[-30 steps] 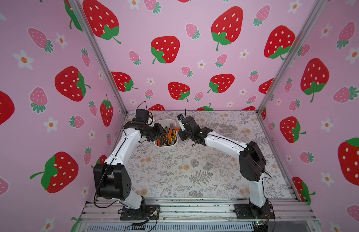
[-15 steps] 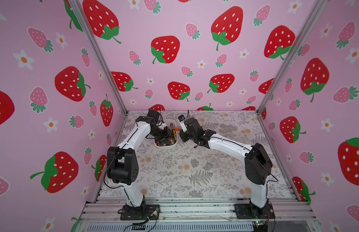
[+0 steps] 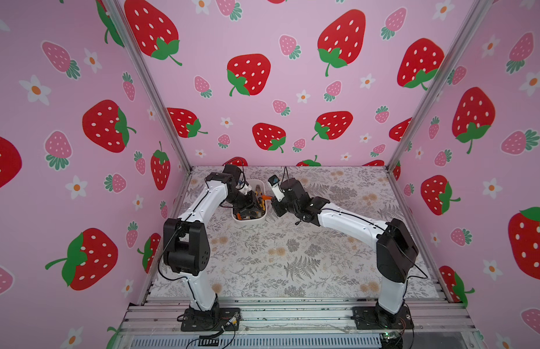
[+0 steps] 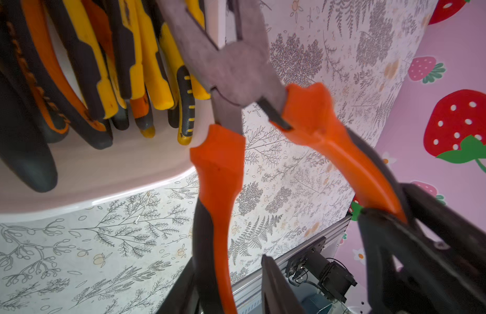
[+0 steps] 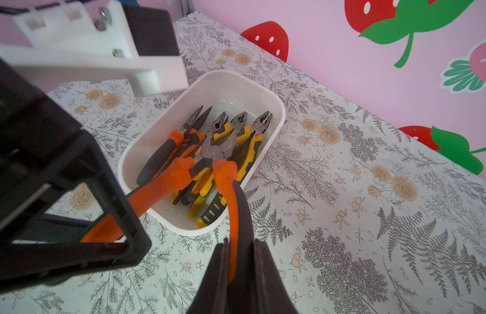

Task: Take the pliers out of the storage box
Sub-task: Place the pliers at the center of the board.

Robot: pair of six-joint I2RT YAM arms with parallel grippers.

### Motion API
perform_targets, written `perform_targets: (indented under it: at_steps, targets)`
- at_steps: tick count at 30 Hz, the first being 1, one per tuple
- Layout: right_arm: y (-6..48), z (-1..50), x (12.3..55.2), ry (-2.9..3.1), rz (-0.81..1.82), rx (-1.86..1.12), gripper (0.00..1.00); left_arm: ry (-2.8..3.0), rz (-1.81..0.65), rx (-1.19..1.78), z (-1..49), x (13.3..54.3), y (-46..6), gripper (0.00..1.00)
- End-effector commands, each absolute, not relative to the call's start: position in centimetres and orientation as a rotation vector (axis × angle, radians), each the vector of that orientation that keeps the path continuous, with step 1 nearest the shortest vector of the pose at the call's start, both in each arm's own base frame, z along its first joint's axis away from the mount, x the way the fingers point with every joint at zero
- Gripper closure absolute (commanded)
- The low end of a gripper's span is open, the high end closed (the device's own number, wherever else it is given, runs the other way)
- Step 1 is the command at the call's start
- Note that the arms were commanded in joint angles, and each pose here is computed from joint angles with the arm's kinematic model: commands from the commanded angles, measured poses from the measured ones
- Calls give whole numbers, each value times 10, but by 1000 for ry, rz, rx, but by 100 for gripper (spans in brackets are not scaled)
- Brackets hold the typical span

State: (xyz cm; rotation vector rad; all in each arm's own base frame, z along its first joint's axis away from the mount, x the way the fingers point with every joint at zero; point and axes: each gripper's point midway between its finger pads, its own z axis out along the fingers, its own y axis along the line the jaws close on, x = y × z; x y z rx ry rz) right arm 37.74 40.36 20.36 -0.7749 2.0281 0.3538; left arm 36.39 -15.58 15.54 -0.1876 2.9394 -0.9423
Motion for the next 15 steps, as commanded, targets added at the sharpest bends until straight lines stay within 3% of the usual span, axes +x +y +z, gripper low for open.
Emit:
perform_targets:
  at_steps: [1,7,14,15]
  targets:
    - [405,251,372,1921,406,-738,100,2977,-930,-166,150,356,-156,61]
    - [401,249,367,1925,402,-735,100,2975,-917,-167,150,358,-156,67]
    - [395,243,363,1926,378,-730,100,2982,-924,-157,148,357,-160,100]
    - [395,242,363,1927,376,-730,100,2982,-927,-154,148,357,-161,100]
